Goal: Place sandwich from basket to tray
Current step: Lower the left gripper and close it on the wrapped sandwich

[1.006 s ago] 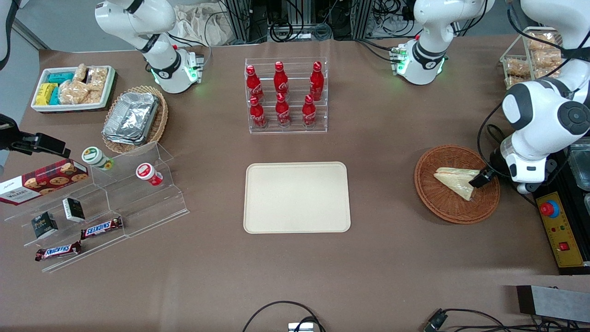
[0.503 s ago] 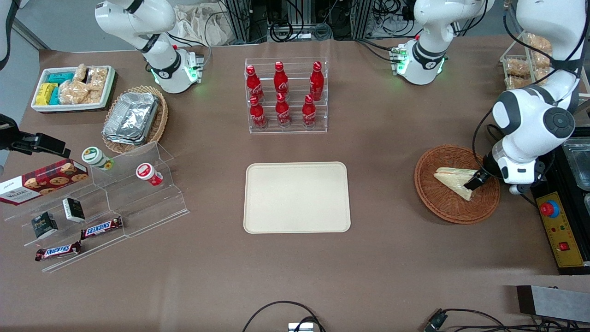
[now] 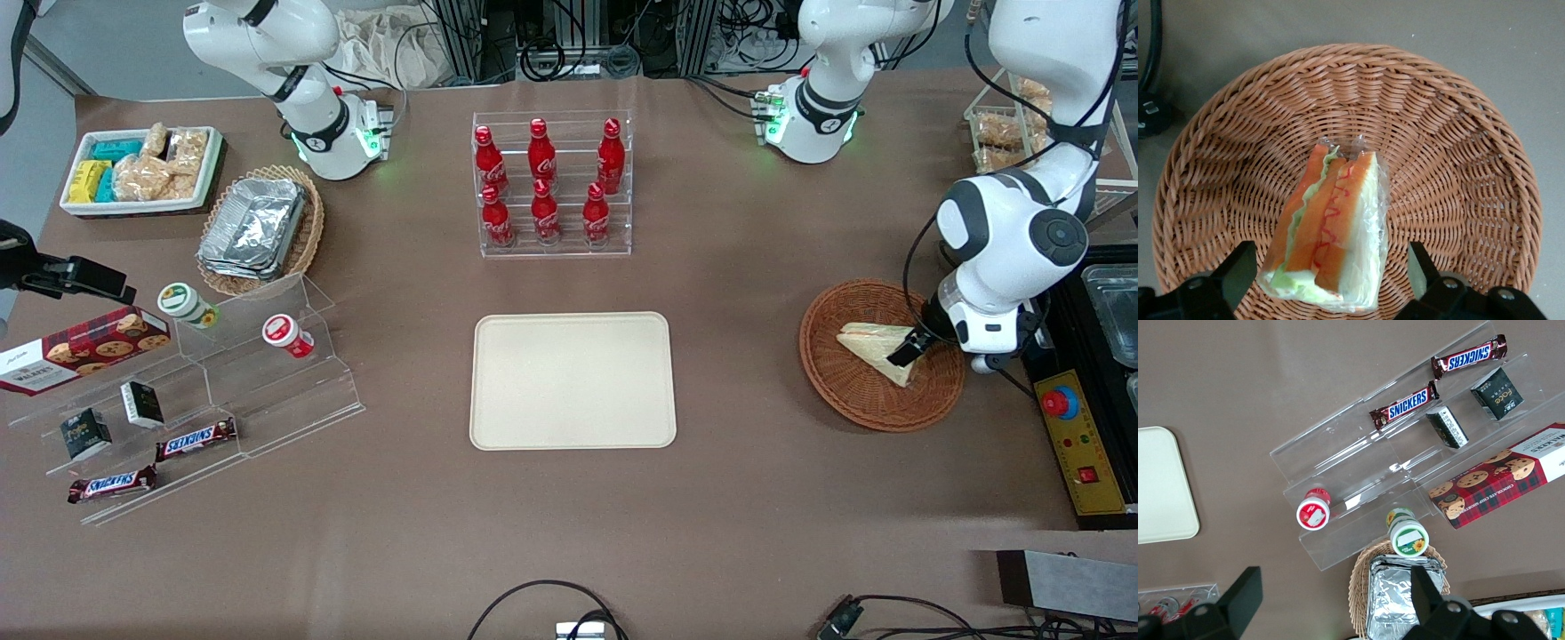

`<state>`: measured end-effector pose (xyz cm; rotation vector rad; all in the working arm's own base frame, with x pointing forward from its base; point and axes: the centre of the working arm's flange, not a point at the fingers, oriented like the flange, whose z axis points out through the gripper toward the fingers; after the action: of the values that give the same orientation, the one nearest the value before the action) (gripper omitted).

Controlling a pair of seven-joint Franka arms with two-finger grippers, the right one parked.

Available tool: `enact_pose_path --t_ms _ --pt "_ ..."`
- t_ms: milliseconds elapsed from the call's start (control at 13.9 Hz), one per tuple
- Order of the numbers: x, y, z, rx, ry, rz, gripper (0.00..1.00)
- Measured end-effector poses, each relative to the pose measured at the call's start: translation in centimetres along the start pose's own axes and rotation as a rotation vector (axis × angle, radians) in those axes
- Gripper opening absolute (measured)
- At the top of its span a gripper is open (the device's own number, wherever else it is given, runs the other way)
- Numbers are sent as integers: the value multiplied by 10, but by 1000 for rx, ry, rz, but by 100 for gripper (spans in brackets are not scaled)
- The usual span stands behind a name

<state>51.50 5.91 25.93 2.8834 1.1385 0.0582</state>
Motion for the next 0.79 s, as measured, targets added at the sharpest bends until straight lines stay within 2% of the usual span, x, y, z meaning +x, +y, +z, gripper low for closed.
enact_pose_path --t_ms 144,215,287,359,431,575,646,790 --pt "-1 -1 2 1 -2 -1 100" --pt "-1 -1 3 0 -1 -1 96" --pt "-1 -1 5 0 -2 -1 96" --pt "-1 -1 6 1 -3 -2 89" --pt "-1 -1 8 2 -5 -2 89" --pt "-1 -1 12 4 -9 -3 74" --pt "-2 -2 13 5 -10 -3 60" --pt "-2 -1 14 5 -10 -3 41"
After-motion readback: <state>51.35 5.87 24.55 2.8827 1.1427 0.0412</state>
